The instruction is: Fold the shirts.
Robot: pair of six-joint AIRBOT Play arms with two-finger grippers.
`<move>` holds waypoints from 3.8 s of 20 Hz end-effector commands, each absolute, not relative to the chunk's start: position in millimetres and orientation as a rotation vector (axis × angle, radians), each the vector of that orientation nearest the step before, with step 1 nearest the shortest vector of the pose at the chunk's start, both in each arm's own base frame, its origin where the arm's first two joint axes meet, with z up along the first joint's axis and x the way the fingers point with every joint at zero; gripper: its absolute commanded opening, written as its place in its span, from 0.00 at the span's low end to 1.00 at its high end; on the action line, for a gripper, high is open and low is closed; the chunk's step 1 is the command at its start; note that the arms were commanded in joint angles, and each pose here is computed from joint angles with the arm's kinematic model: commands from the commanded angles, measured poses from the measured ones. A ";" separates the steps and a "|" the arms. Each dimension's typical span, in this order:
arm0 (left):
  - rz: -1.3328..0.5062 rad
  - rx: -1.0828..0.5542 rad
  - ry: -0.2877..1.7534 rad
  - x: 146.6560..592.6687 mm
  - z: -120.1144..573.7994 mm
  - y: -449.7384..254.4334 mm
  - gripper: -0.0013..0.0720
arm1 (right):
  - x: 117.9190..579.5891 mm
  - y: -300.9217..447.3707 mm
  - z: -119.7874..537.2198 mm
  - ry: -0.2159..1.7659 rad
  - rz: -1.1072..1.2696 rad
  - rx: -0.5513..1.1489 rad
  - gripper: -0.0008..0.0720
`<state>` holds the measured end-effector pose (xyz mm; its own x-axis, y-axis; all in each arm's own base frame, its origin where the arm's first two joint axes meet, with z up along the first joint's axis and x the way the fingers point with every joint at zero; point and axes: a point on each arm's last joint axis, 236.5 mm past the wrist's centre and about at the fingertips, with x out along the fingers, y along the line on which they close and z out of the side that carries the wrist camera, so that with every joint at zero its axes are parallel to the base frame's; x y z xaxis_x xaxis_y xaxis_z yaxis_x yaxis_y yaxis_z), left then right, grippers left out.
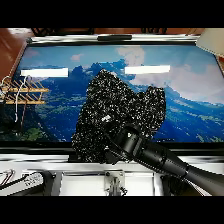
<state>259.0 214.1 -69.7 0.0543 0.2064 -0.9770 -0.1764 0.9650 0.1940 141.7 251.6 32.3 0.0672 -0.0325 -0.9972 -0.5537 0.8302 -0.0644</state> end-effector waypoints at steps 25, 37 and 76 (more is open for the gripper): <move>0.281 -0.033 1.335 275.2 -64.9 203.2 0.09 | 155.8 244.9 34.0 1.421 0.349 -0.495 0.11; 0.097 -0.050 0.830 303.0 108.4 51.8 0.08 | 180.3 206.5 69.4 1.290 0.235 -0.514 0.11; -0.914 0.783 1.215 107.8 4.0 -162.5 0.08 | 228.6 103.0 128.8 1.168 0.144 -0.522 0.11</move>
<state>98.3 -173.7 2.6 0.0521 -0.1931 -0.9798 0.9081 0.4173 -0.0340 229.3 103.4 128.7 0.3999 -0.1561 -0.9032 -0.3647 0.8769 -0.3131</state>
